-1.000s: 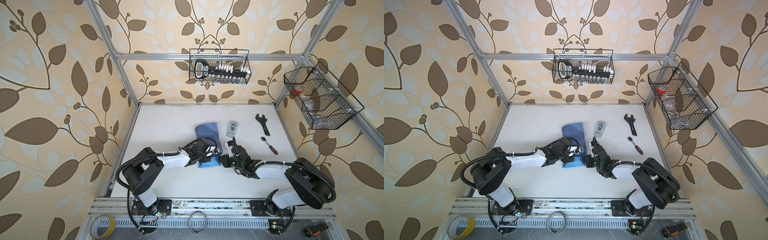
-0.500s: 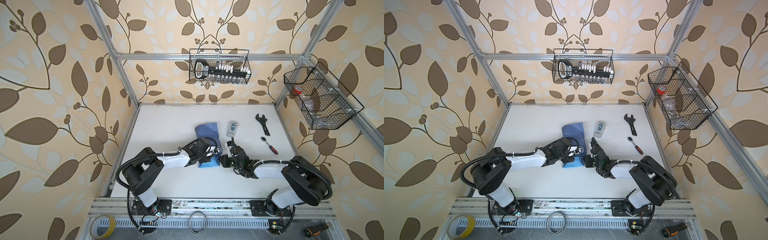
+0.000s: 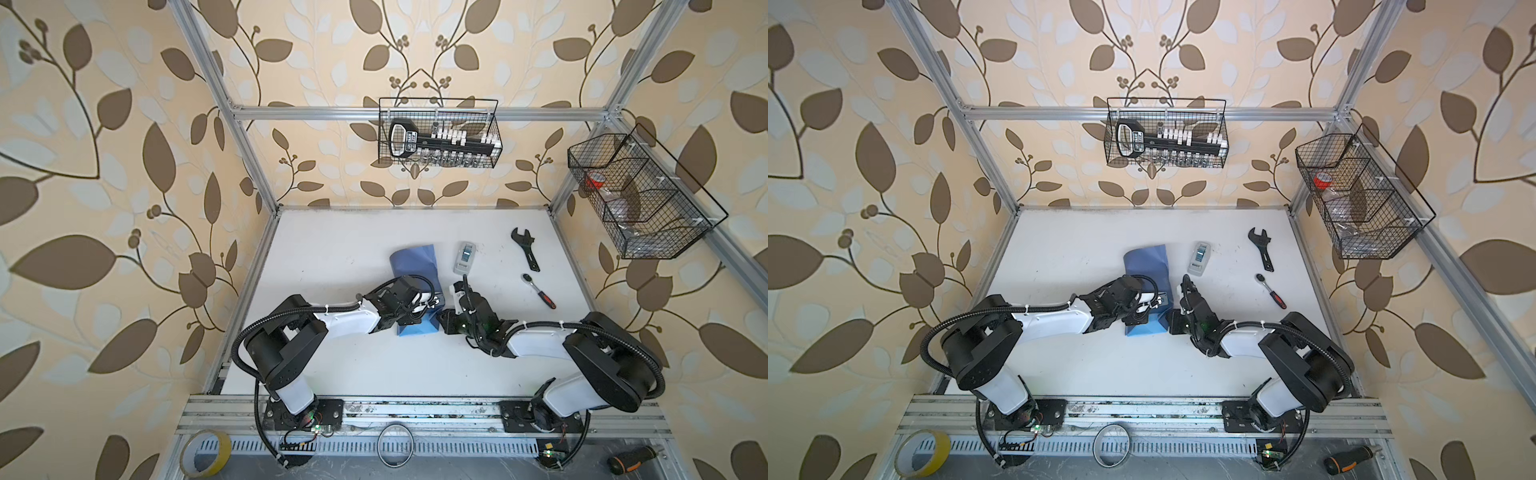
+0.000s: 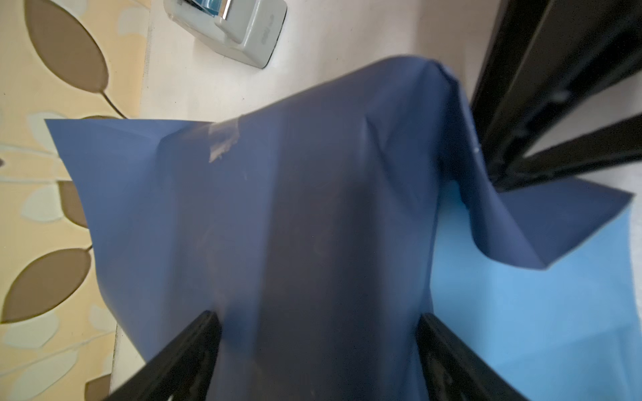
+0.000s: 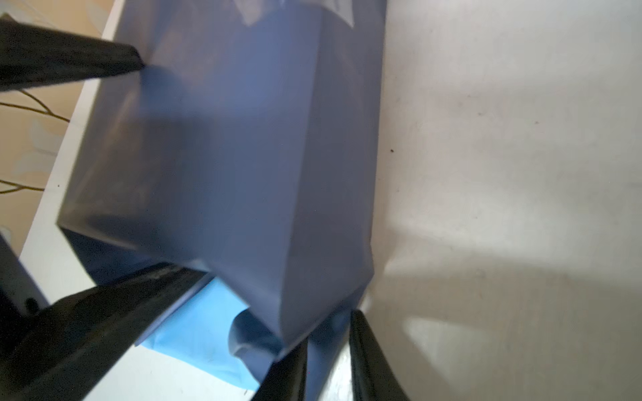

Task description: Wrap the gift box in paper

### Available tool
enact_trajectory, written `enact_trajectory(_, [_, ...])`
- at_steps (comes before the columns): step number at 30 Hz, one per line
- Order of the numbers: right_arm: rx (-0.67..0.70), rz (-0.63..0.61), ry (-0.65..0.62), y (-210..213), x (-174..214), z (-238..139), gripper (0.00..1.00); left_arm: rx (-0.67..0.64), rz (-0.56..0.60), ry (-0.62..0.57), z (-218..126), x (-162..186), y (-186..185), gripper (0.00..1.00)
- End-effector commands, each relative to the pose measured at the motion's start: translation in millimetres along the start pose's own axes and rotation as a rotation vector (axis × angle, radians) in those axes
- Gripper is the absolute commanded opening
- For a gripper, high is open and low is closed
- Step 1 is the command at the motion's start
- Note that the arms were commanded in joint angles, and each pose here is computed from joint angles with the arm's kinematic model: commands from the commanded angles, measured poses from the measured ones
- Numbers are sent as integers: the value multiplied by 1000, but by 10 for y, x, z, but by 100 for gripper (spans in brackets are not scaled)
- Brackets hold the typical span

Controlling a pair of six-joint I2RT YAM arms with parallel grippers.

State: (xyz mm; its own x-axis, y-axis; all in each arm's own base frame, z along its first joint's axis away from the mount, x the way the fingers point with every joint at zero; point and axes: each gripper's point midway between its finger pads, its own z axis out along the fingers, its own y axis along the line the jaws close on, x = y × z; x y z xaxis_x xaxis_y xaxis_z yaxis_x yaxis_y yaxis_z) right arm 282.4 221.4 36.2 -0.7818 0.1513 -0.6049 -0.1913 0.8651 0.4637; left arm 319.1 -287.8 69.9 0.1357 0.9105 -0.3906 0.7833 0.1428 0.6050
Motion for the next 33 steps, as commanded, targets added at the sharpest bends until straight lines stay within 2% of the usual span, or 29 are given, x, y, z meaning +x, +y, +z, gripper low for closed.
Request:
enact_trajectory(1, [-1,-19,-26,2,-31,-123,25,50,42,67,45,165,-147,89])
enact_trajectory(8, [-52,-16,-50,130,-75,-266,31,49,41,67,54,166,-150,89])
enact_trajectory(12, [2,-30,-50,92,-90,-230,31,50,41,67,55,167,-152,89])
enact_trajectory(17, [156,-98,-51,-95,-63,-221,23,49,40,66,46,162,-146,89])
enact_trajectory(25, [214,-131,-65,-133,-62,-177,12,48,40,68,49,168,-146,89])
enact_trajectory(33, [191,-142,-59,-91,-49,-104,2,44,41,68,46,169,-136,89])
